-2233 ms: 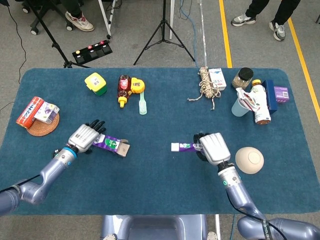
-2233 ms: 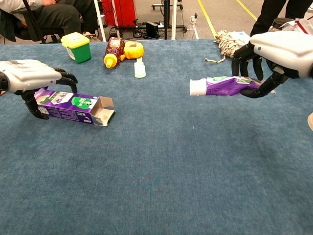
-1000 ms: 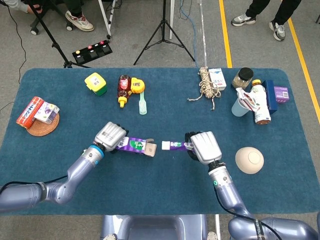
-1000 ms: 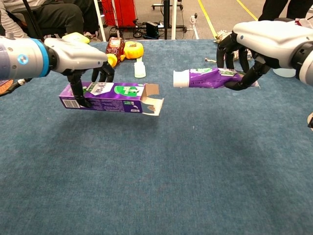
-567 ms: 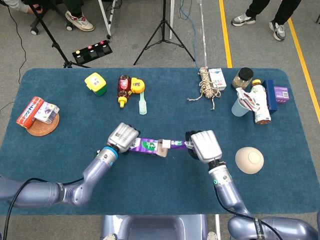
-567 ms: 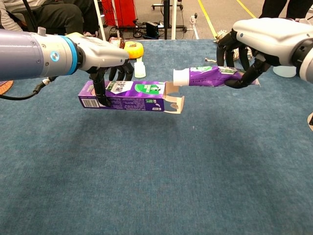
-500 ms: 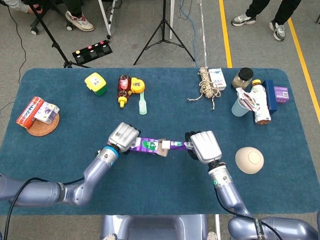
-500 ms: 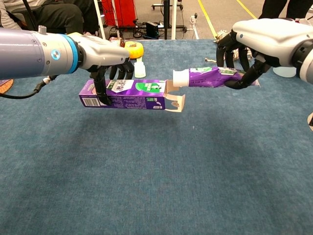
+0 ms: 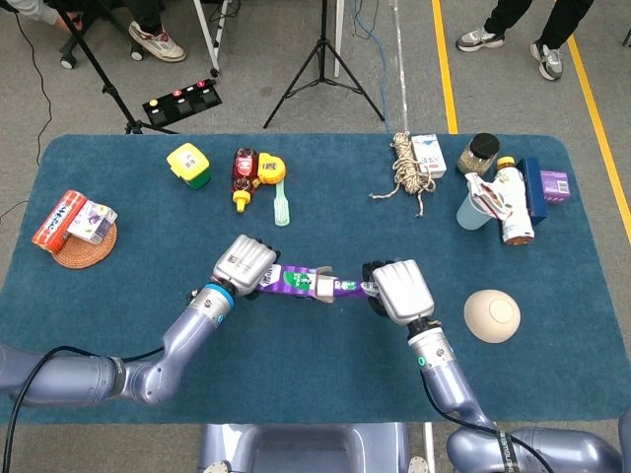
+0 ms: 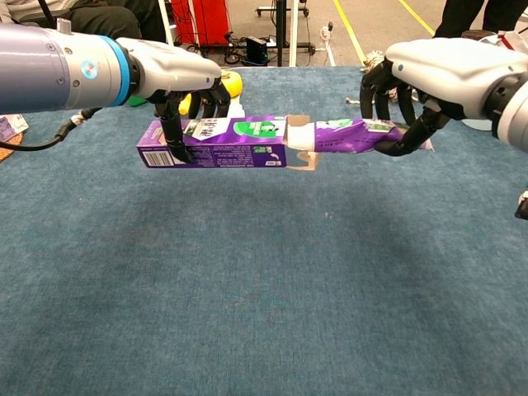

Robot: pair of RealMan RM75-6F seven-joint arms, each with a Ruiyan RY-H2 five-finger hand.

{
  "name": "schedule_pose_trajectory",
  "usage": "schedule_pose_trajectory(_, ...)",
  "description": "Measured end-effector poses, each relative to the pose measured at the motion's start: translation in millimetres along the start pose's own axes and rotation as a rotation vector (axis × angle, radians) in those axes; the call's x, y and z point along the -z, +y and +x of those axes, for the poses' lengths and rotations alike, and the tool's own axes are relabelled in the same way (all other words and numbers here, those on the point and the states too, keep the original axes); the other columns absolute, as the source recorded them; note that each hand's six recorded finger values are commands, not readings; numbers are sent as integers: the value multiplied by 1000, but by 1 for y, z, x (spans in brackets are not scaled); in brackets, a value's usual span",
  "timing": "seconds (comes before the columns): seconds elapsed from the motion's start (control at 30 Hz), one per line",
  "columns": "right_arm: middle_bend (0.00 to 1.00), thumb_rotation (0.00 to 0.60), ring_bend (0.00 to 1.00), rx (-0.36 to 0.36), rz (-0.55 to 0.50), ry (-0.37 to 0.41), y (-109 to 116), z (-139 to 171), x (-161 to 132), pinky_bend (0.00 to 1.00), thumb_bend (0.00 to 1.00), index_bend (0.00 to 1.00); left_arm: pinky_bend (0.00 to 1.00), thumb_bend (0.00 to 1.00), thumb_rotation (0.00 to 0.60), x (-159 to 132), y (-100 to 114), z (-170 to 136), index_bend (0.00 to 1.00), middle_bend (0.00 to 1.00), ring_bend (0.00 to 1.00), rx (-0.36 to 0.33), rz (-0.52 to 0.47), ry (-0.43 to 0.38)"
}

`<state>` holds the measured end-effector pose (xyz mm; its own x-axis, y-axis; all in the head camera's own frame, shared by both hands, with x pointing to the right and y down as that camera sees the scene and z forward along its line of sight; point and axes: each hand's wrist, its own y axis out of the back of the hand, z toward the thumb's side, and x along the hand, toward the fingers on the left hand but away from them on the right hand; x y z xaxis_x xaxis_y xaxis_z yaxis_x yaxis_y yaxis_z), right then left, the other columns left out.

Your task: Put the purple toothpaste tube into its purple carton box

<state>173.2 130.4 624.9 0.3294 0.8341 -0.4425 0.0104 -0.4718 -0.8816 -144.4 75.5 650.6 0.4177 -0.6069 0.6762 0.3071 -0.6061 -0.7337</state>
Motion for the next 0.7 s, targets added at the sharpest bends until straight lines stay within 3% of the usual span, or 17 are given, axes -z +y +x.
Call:
schedule_pose_trajectory(0.27,616,600,602,0,4,5,-1,0,-6,753,529,590,598,206,600,-6,2,3,509,432,346,7,-48,-3)
schedule_pose_trajectory(0.7,618,600,606,1,31,-6,-4,-3,-4,759,530,594,598,207,600,-11,9,4,509,432,346,1,-23,4)
